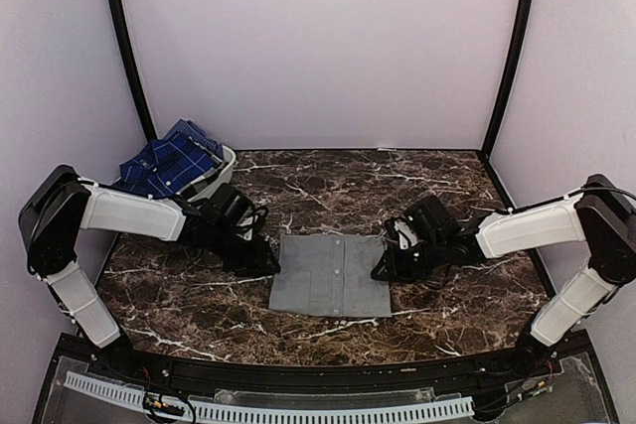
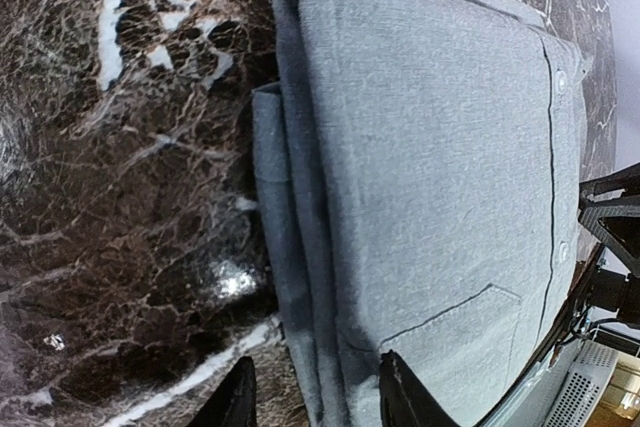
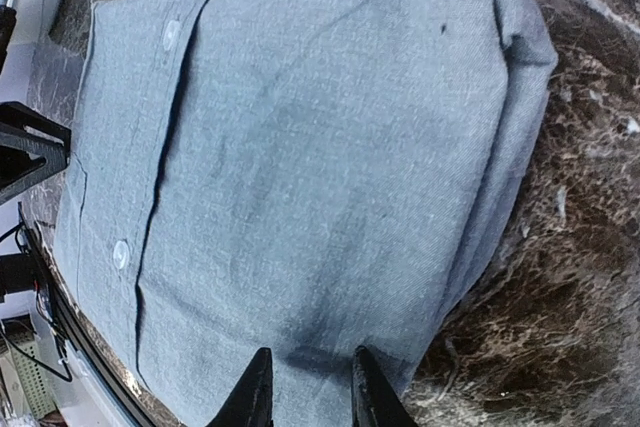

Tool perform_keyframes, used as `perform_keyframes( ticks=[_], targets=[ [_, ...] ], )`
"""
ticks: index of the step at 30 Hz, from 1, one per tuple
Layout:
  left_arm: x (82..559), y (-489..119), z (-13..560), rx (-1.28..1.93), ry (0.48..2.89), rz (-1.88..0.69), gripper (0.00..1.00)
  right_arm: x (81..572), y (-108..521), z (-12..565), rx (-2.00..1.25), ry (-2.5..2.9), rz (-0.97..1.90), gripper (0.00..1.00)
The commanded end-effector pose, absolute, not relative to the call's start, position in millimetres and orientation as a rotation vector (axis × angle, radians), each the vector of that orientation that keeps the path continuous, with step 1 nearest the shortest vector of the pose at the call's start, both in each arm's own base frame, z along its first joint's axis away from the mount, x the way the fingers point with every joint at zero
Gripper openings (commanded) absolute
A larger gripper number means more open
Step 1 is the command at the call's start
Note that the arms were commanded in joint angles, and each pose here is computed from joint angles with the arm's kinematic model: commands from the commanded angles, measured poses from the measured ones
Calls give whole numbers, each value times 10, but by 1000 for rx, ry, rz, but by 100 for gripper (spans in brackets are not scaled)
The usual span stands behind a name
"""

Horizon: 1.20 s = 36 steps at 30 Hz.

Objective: Fold and stack the long sleeve shirts
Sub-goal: Pick up the square-folded shirt from the center of the board.

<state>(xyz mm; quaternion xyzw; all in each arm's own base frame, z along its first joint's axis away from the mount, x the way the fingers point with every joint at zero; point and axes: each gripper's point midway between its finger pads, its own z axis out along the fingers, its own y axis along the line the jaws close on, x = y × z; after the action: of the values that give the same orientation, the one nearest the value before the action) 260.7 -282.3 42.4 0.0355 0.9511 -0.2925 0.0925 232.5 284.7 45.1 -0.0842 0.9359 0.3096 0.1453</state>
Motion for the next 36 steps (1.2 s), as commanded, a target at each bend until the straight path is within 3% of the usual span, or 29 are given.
perform_keyframes(
  ticks=[1, 7, 26, 36],
  targets=[
    [2613, -2784, 522, 127, 2829, -843, 42, 2279, 2830, 404, -233, 2690, 840, 24],
    [2597, -2849, 463, 164, 2861, -845, 43, 2247, 2609, 281, -193, 2710, 714, 24],
    [2533, -2927, 236, 148, 2948, -752, 41, 2302, 2661, 365, -222, 2682, 721, 23],
    [2527, -3011, 136, 84, 2959, -760, 32, 2332, 2684, 476, -228, 2654, 735, 24]
  ],
)
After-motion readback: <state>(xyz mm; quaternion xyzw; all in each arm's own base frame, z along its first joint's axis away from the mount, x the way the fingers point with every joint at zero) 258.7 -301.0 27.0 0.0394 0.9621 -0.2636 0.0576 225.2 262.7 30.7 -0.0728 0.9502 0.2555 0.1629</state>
